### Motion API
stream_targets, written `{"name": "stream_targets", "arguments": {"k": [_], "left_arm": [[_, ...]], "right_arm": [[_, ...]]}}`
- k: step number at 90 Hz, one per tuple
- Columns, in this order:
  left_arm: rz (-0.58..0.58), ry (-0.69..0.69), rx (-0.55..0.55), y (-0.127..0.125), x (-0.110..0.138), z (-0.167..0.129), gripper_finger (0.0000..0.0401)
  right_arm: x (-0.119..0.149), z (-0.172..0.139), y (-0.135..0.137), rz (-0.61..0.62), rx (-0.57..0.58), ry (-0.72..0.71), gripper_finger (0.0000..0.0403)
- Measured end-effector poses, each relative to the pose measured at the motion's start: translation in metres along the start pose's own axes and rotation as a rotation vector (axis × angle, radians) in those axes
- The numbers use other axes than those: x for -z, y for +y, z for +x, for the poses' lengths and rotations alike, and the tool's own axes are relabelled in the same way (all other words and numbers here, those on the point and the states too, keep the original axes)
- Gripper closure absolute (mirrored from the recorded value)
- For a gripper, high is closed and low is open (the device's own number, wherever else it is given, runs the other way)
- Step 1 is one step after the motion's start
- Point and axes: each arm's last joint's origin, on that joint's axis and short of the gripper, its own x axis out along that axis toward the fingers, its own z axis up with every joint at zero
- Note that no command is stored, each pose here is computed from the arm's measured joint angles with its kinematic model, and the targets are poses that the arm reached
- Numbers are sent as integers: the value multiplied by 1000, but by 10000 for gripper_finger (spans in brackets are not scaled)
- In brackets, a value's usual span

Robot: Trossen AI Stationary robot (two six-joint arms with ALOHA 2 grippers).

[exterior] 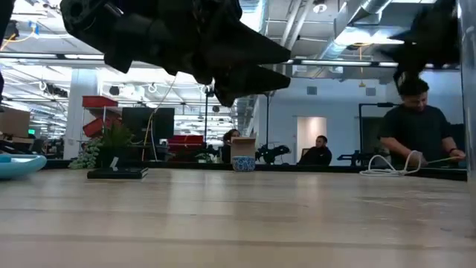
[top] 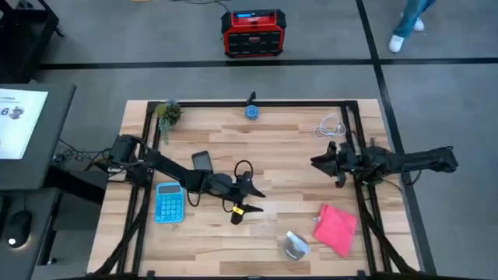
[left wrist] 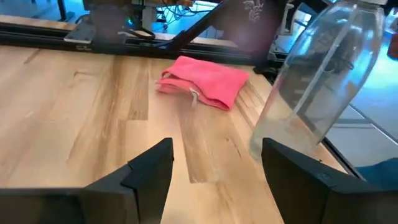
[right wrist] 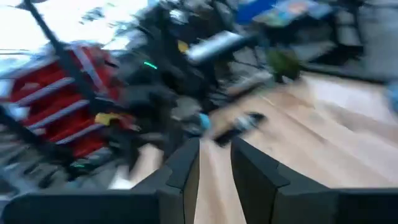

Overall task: Apply microfiber cloth
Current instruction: Spray the black cellphone with the transparent spray bottle

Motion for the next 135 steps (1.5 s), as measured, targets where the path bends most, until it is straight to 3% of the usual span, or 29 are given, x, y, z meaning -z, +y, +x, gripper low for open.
{"name": "stream_targets", "arguments": {"k": [10, 29, 46, 65, 73, 101, 119, 135], "left_arm": [[0, 5, -3, 0, 1, 0, 182], [-7, 48, -42, 2, 5, 0, 182], [-5, 82, -73, 0, 9, -1, 182], [49, 130, -117, -10, 16, -2, 182], [68, 143, -140, -13, 19, -2, 182], [85, 186, -163, -16, 24, -3, 182], [87, 188, -159, -18, 24, -3, 182], [89, 185, -171, -18, 24, -3, 182]], "right_arm": [[-26, 6, 19, -22, -11, 115, 321], [-43, 34, 48, -59, 205, 579, 321], [-19, 56, 71, 65, 405, 1010, 321], [27, 53, 86, 186, 654, 1328, 305], [42, 53, 93, 211, 727, 1374, 278], [86, 46, 122, 315, 781, 1530, 152], [120, 35, 127, 299, 857, 1558, 156], [146, 31, 118, 245, 937, 1556, 196]]}}
